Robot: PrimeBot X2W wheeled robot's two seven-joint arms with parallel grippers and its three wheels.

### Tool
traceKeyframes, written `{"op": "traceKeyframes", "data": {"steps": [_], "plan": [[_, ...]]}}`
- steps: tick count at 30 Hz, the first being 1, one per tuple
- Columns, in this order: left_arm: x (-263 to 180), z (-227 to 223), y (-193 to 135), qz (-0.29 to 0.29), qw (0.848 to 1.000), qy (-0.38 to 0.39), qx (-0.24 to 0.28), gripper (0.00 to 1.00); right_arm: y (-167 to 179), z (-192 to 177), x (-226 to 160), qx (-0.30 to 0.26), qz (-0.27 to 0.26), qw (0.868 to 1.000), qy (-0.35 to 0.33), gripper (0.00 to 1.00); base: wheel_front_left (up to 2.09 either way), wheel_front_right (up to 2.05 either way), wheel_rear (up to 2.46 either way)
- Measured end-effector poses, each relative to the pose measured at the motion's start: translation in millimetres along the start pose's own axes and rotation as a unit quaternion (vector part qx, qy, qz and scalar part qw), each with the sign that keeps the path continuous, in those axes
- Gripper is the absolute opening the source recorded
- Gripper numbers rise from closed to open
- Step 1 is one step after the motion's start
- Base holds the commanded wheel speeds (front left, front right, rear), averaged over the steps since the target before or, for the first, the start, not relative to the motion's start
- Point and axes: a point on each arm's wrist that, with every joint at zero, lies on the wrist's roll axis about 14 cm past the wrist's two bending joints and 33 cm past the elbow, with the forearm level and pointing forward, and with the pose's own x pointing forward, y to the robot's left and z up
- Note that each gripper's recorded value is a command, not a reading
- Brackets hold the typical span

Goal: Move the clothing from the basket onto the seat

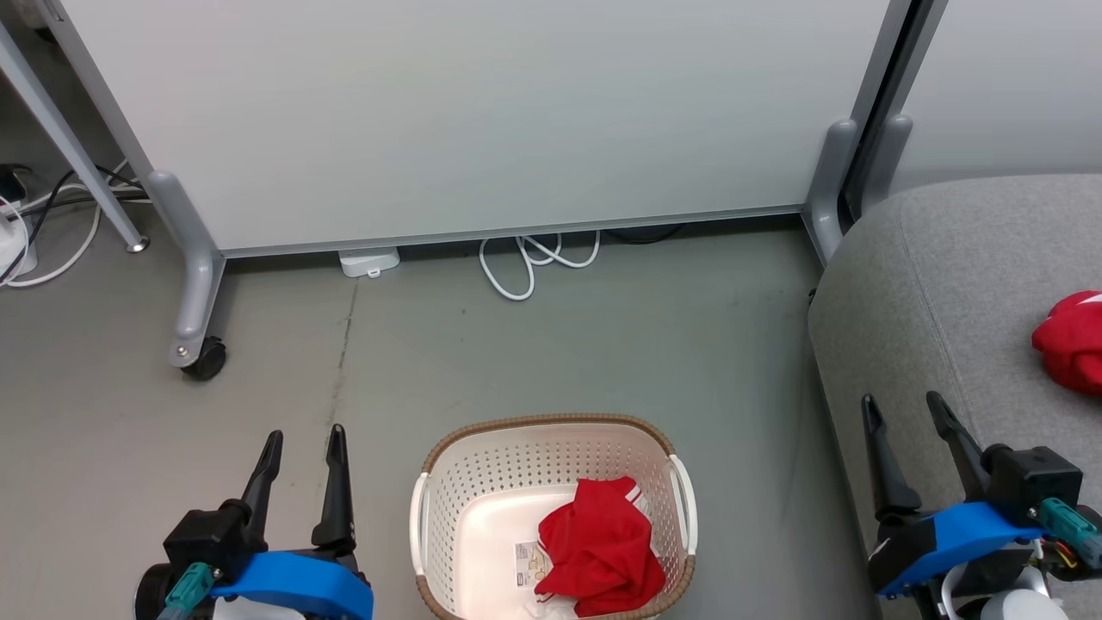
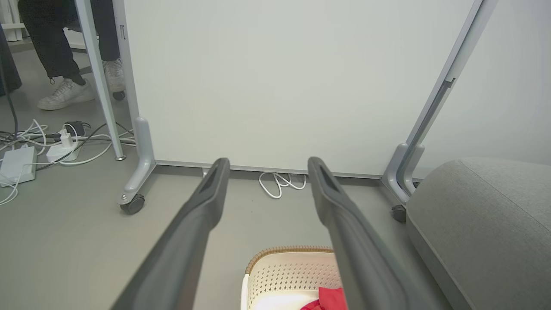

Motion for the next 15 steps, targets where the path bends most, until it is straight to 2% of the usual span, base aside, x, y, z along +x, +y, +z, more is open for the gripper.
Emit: {"op": "traceKeyframes", "data": {"steps": [15], "plan": [[20.2,-14.9,-13.4,-0.026,0.999,0.024,0.005,1.0,1.3,-3.9,14.4,-0.003,0.004,1.0,0.005,1.0,0.0,0.0,0.0]]}}
